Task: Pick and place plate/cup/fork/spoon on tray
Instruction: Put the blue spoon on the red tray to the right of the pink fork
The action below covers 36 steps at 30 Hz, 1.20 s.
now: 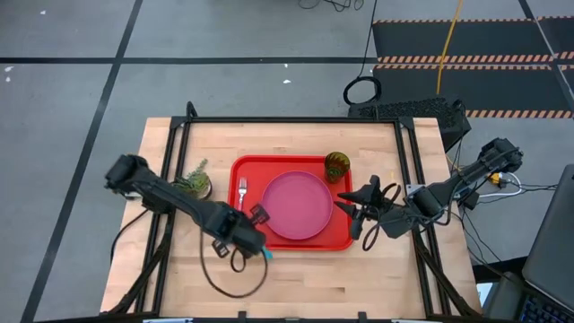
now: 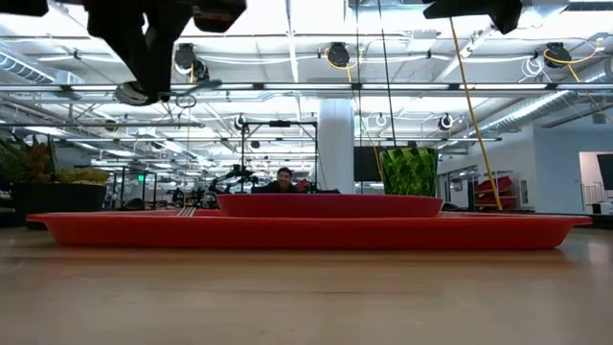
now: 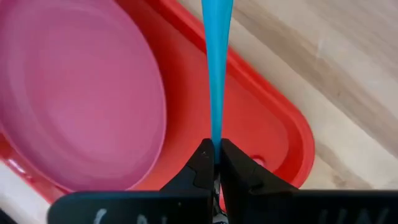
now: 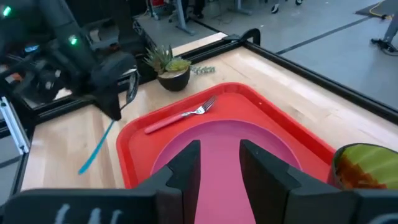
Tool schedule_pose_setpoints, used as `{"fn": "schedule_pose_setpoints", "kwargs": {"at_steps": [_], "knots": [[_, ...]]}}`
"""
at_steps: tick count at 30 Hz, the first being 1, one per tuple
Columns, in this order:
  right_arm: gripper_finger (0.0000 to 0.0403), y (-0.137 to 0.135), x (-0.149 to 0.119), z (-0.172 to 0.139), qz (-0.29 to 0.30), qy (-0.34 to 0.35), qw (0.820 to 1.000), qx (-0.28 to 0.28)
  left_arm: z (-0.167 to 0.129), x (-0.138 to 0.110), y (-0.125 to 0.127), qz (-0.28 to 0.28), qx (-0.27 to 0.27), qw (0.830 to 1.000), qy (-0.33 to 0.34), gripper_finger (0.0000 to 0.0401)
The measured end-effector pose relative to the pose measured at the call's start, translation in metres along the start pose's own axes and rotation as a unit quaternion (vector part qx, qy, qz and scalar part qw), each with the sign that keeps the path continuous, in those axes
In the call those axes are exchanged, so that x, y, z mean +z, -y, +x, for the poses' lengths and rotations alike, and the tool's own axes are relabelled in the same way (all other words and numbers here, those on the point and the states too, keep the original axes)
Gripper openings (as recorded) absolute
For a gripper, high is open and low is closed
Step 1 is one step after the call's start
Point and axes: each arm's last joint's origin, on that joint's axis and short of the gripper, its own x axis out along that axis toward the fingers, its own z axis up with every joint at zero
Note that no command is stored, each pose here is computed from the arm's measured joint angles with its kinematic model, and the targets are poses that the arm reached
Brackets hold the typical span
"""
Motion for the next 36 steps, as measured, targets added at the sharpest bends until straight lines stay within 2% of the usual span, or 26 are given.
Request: {"fn": "schedule_pose_setpoints", "kwargs": {"at_steps": [4,10,16,20,25,33,36], "knots": [[0.0106,0.001,0.001,0.0,-0.002,0.015,1.0,-0.019,-0.003,-0.023,0.006,0.017,0.015,0.999,0.027,0.0007],[0.0106,0.004,0.005,0.003,-0.006,0.023,0.999,-0.028,0.007,-0.058,0.018,0.085,0.015,0.995,0.043,0.0016],[0.0106,0.009,0.01,0.009,0.002,0.033,0.998,-0.044,0.021,-0.076,0.015,0.144,0.018,0.987,0.071,0.0007],[0.0106,0.013,0.013,0.013,0.004,0.036,0.998,-0.056,0.024,-0.074,0.009,0.135,0.007,0.982,0.131,0.0008],[0.0106,0.013,0.015,0.013,0.004,0.041,0.998,-0.055,0.025,-0.081,-0.003,0.1,0.06,0.989,0.088,0.0006],[0.0106,0.015,0.018,0.011,-0.032,0.043,0.997,-0.055,0.027,-0.091,-0.013,0.098,0.06,0.991,0.07,0.0006],[0.0106,0.018,0.021,0.007,-0.037,0.049,0.997,-0.053,0.028,-0.094,-0.016,0.076,0.06,0.993,0.069,0.0007]]}}
